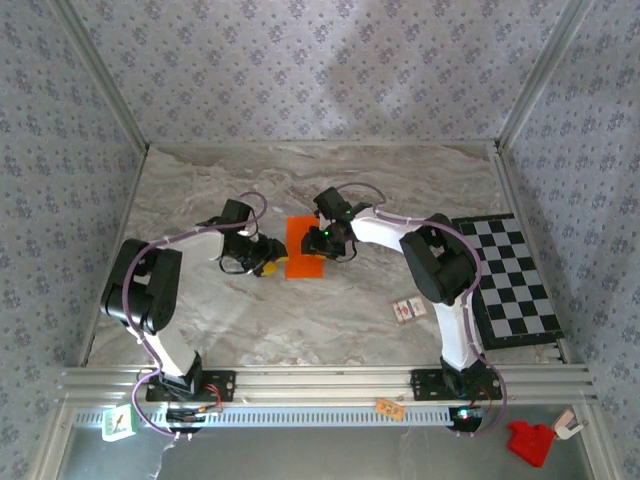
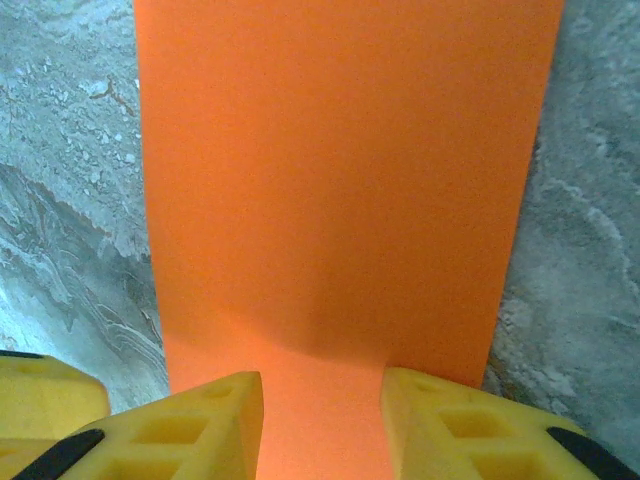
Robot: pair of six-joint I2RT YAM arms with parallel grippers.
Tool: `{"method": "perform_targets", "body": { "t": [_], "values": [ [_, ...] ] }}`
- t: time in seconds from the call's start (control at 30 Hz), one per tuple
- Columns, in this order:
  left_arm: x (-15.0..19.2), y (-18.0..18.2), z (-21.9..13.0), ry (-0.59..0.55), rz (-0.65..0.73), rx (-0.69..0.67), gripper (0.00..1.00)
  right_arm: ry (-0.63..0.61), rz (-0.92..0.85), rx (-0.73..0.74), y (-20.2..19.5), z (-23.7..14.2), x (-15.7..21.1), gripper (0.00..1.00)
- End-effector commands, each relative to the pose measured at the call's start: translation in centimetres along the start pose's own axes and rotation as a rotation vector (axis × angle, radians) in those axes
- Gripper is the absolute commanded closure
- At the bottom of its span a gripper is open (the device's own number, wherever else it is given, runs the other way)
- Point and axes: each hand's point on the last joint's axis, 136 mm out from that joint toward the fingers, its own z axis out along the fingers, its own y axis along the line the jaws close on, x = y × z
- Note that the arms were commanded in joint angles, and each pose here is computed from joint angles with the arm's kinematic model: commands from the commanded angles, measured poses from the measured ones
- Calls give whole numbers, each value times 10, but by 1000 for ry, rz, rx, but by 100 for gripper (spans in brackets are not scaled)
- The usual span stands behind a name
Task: Fold a paper plane with a square sheet of paper (pick it up from the middle)
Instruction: Third fold the triangle at the center of the table.
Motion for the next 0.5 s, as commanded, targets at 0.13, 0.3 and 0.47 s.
{"method": "perform_targets", "body": {
  "t": [0.13, 0.3, 0.47],
  "values": [
    [9, -3, 12, 53, 29, -3, 60, 65, 37, 96, -35, 14, 20, 62],
    [11, 2, 16, 66, 29, -28, 61, 67, 43, 99, -38, 15, 20, 62],
    [15, 7, 20, 80, 36, -65, 62, 67, 45, 98, -39, 15, 20, 62]
  ]
}}
